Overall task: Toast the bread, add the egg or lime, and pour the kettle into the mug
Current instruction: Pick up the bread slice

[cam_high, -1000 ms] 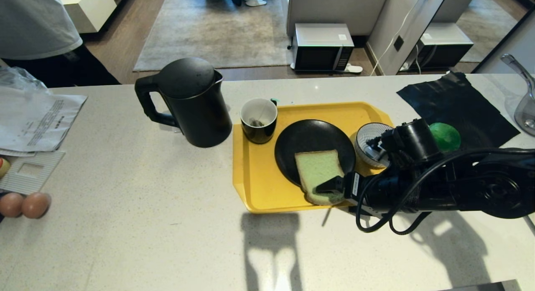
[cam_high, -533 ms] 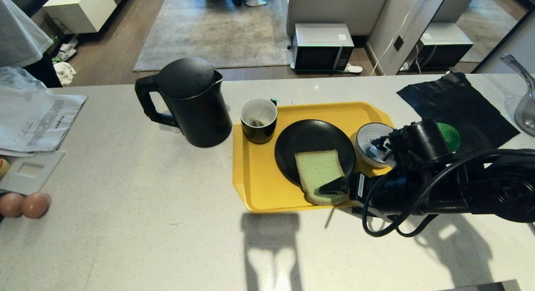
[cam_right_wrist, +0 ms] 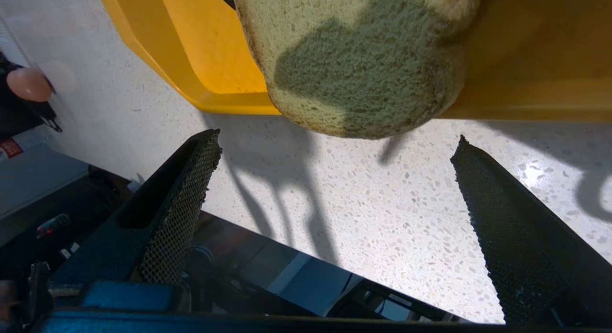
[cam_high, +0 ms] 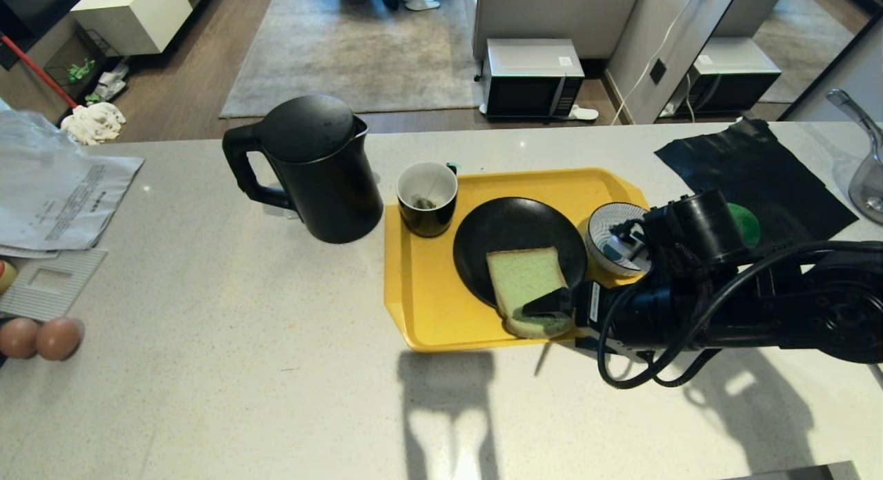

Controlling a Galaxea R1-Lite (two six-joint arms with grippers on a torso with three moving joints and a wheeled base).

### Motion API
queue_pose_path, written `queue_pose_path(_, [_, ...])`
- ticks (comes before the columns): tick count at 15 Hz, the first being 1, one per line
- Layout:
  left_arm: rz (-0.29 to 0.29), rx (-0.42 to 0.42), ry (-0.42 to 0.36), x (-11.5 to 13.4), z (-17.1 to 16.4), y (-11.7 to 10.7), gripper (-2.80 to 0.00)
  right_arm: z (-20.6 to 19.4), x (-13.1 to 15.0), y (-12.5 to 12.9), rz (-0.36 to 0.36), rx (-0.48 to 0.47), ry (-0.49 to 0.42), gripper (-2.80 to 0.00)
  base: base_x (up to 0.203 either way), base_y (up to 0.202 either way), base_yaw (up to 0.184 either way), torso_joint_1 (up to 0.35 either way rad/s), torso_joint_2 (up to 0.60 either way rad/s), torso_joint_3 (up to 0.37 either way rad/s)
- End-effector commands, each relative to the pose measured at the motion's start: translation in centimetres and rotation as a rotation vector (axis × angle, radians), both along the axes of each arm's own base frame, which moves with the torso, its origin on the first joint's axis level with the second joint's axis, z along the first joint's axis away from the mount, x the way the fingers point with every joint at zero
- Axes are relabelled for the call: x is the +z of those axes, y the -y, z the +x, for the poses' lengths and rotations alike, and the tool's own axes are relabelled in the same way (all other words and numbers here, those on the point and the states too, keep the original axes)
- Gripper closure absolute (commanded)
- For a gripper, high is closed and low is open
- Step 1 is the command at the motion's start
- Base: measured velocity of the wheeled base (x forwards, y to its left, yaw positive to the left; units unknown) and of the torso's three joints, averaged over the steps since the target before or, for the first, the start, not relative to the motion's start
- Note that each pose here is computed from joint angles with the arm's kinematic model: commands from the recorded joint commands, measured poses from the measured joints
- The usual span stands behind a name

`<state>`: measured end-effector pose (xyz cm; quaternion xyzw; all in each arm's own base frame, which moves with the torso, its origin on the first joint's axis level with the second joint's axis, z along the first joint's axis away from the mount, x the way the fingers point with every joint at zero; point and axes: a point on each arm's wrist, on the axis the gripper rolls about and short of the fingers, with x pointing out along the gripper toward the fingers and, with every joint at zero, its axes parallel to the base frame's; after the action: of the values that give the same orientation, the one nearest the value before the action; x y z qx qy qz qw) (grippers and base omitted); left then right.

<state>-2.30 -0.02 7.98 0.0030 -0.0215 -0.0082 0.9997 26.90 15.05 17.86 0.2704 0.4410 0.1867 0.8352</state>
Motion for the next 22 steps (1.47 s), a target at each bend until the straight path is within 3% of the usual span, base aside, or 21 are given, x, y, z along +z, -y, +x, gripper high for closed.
queue_pose_path(1, [0.0,0.0,-0.014,-0.5,0.1,0.0,0.0,0.9,-0.5,-0.5,-0.002,0.0,-0.015,-2.8,0.0,0.0,0.0,0.0,0.0,0.0])
queue_pose_path(14, [0.0,0.0,-0.014,-0.5,0.1,0.0,0.0,1.8,0.0,-1.2,0.012,0.007,0.009,-2.8,0.0,0.0,0.0,0.0,0.0,0.0])
queue_pose_path(22, [0.0,0.0,-0.014,-0.5,0.1,0.0,0.0,2.4,-1.2,-1.5,-0.001,0.01,-0.023,-2.8,0.0,0.0,0.0,0.0,0.0,0.0])
